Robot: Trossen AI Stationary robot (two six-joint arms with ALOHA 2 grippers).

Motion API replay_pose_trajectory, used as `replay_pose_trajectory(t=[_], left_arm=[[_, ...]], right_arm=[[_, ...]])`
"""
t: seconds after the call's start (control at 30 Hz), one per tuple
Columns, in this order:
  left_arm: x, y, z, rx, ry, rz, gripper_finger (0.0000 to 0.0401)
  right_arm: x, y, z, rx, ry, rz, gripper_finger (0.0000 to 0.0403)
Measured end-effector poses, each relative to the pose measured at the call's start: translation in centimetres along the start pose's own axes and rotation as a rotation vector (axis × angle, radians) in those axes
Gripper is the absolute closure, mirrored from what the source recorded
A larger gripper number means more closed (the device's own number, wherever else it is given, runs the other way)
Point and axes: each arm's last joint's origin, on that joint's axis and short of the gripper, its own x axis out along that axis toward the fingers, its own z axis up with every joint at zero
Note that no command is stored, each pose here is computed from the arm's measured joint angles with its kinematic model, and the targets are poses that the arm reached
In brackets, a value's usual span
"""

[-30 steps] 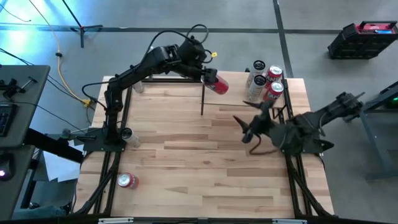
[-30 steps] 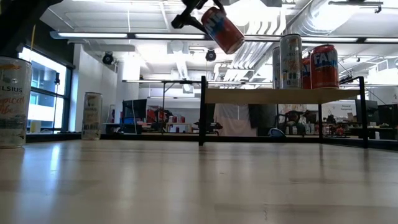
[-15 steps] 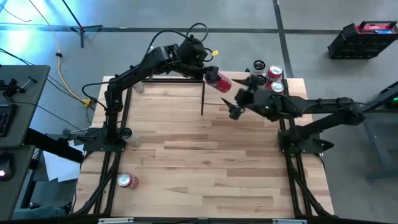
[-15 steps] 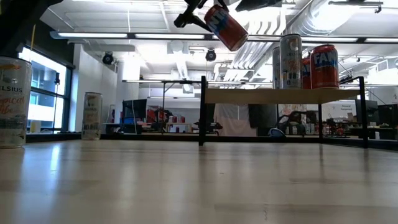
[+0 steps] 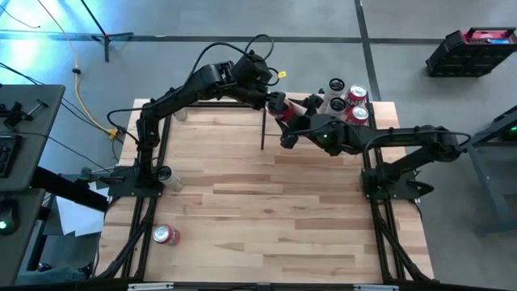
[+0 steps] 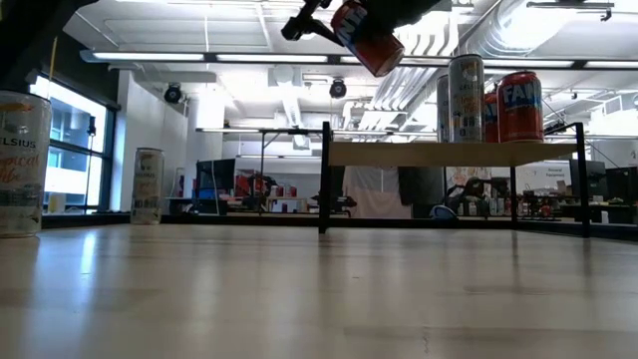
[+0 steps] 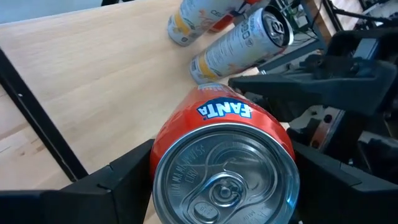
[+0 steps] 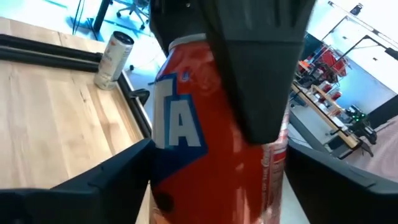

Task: Place canned beverage on shelf
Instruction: Put the orange soda can on the shelf

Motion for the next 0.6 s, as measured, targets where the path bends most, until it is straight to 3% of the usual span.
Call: replay_pose_trajectory(t=[0.2, 0.6], left_arm=[[0.0, -0.1, 0.0, 0.019, 0.003, -0.012, 0.0098], [-1.7, 0.0, 0.3, 0.115, 0.01, -0.055, 0.0093]], right_arm=[[0.0, 0.0, 0.0, 0.018, 0.005, -0.013, 0.0122], [-1.3, 1.0, 0.7, 0.042, -0.009, -0.051, 0.0125]])
